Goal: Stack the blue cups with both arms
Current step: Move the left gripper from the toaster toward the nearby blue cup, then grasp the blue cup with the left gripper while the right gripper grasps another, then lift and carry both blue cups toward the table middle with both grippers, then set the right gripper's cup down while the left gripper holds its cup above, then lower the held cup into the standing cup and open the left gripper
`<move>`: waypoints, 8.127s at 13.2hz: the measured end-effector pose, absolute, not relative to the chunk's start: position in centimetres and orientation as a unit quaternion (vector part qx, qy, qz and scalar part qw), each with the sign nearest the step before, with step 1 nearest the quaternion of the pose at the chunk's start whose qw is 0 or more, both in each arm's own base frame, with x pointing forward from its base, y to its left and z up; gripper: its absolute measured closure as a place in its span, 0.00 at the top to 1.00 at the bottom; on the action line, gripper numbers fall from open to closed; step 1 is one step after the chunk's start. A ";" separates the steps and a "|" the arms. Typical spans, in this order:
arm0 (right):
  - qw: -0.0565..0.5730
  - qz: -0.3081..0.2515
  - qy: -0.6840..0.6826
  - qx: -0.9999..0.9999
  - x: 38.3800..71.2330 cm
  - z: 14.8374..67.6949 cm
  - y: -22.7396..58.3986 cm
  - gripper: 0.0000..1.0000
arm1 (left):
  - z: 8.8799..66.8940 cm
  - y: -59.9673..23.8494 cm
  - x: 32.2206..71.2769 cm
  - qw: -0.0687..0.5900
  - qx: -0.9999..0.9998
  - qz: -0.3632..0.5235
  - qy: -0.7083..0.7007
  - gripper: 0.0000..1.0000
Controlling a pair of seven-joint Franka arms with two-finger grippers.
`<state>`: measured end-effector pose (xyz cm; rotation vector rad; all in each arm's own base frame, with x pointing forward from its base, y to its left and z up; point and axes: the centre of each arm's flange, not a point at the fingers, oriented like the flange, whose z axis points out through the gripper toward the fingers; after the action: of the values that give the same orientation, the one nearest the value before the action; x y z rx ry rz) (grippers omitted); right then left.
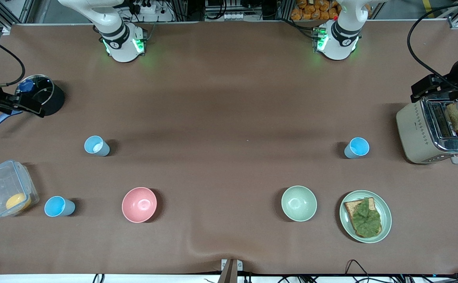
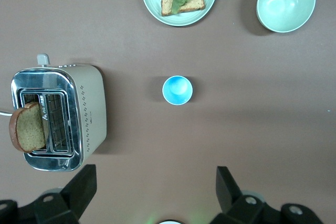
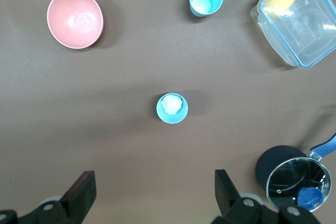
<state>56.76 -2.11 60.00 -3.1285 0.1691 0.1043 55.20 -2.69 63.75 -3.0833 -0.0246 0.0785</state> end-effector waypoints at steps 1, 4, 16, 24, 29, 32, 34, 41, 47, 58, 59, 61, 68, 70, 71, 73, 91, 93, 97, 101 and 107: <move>0.003 0.033 0.054 -0.998 56.8 60.0 -2.1 1.00 | 63.8 -2.7 55.2 0.028 -0.999 0.025 -0.008 1.00; 0.003 0.033 0.054 -0.998 56.8 60.0 -2.2 1.00 | 63.8 -2.6 55.2 0.026 -0.999 0.025 -0.009 1.00; 0.003 0.038 0.056 -0.998 56.7 59.8 -2.3 1.00 | 43.5 -1.5 60.7 0.010 -1.000 -0.006 -0.010 1.00; -0.004 0.121 0.023 -0.992 58.1 53.0 1.5 1.00 | 31.3 1.4 57.7 0.002 -0.999 0.034 -0.032 1.00; -0.015 0.161 0.016 -0.987 61.6 38.9 2.7 1.00 | 26.3 1.8 57.3 -0.004 -0.997 0.071 -0.036 0.97; -0.015 0.145 0.020 -0.989 60.8 34.4 2.1 1.00 | 24.5 1.4 57.3 -0.008 -0.996 0.080 -0.033 0.62; -0.015 0.133 0.021 -0.991 60.0 31.8 2.0 1.00 | 24.4 0.5 57.3 -0.008 -0.996 0.080 -0.027 0.39; -0.015 0.125 0.017 -0.992 57.1 25.7 1.6 1.00 | 25.4 0.1 57.9 -0.010 -0.997 0.069 -0.023 0.03; -0.014 0.136 0.011 -0.991 56.9 23.4 0.5 0.74 | 37.3 -6.4 59.6 -0.009 -0.998 0.061 -0.013 0.03; -0.014 0.138 0.006 -0.990 58.3 25.6 4.9 0.02 | 47.1 -22.0 56.8 -0.012 -0.995 0.073 -0.069 0.03; -0.003 0.144 0.018 -0.989 58.5 26.5 7.3 0.02 | 47.6 -22.2 56.9 -0.014 -0.995 0.070 -0.068 0.03; 0.020 0.145 0.046 -0.988 58.6 28.0 12.8 0.02 | 48.6 -22.9 56.8 -0.019 -0.996 0.063 -0.065 0.03; 0.036 0.131 0.186 -0.973 55.5 29.3 35.4 0.02 | 49.1 -25.6 55.9 -0.024 -0.996 0.062 -0.053 0.03; 0.039 0.114 0.213 -0.970 54.8 28.2 39.8 0.02 | 49.3 -26.7 55.3 -0.025 -0.996 0.063 -0.063 0.03; 0.041 0.106 0.222 -0.968 54.3 27.3 41.4 0.02 | 49.3 -27.0 55.2 -0.025 -0.996 0.063 -0.064 0.03; 0.041 0.097 0.233 -0.967 53.2 25.5 43.7 0.02 | 49.3 -27.4 55.0 -0.025 -0.996 0.064 -0.063 0.03; -0.005 0.178 0.115 -0.977 61.7 39.4 23.7 1.00 | 49.5 -43.9 48.5 -0.089 -0.987 0.040 -0.124 0.03; 0.000 0.181 0.083 -0.980 62.5 40.1 19.6 1.00 | 48.1 -48.2 46.8 -0.114 -0.988 0.012 -0.101 0.03; 0.003 0.159 0.099 -0.982 63.2 42.3 7.7 1.00 | 43.6 -51.8 45.1 -0.096 -0.994 0.005 -0.059 0.03; 0.024 0.063 0.101 -0.993 61.3 47.4 -0.7 1.00 | 38.8 -53.0 44.7 -0.060 -0.997 0.006 -0.042 0.03; 0.027 0.035 0.047 -0.998 56.1 55.2 -2.4 1.00 | 33.0 -54.7 45.3 -0.073 -0.997 0.007 -0.034 0.03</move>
<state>56.11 -2.39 55.24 -3.0817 0.1447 0.1067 45.33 -54.70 33.03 -3.2862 -0.1111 0.0241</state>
